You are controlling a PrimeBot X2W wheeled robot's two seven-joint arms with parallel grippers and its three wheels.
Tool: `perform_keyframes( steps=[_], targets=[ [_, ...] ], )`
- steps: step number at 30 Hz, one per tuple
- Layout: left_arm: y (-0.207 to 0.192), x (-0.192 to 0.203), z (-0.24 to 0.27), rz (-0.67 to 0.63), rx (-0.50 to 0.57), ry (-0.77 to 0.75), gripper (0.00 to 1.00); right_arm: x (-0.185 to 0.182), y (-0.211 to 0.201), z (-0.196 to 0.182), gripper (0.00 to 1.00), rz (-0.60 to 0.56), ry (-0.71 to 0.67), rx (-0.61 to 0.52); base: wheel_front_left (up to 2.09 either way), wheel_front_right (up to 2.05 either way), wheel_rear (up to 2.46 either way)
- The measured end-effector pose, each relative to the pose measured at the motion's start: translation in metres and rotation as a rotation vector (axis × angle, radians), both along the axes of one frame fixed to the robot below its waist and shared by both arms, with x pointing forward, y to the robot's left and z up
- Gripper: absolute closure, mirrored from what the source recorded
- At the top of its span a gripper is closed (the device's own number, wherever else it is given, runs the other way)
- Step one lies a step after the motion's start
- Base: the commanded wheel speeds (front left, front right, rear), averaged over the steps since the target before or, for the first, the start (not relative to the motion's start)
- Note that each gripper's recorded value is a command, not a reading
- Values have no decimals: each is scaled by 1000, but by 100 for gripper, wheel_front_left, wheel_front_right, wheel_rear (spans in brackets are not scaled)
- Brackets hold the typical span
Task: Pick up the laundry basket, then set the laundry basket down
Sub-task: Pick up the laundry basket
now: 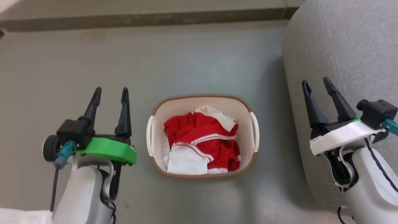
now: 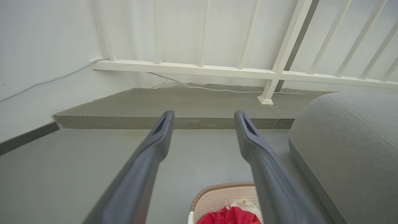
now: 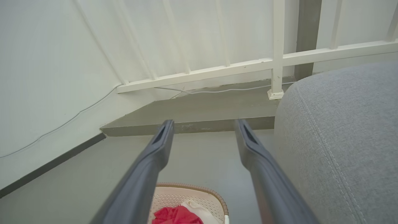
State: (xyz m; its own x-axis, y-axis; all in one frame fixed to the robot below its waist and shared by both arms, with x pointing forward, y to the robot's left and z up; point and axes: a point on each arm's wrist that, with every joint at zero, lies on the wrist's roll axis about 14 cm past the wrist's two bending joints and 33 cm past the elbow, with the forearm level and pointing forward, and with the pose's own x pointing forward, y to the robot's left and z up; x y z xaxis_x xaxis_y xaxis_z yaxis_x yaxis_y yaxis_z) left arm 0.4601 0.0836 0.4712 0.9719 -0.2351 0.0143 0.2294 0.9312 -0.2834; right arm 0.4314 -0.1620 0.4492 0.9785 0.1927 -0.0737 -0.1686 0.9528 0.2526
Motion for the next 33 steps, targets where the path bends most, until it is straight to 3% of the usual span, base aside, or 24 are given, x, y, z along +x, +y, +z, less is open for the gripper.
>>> perform_keyframes(
  steps=[19,33],
  targets=[
    [-24,41,-116,-70,29,248,0,38,7,-113,0,19,279,19,0,0,0],
    [-22,38,-228,-68,47,527,0,31,32,-220,0,52,569,58,0,0,0]
  ],
)
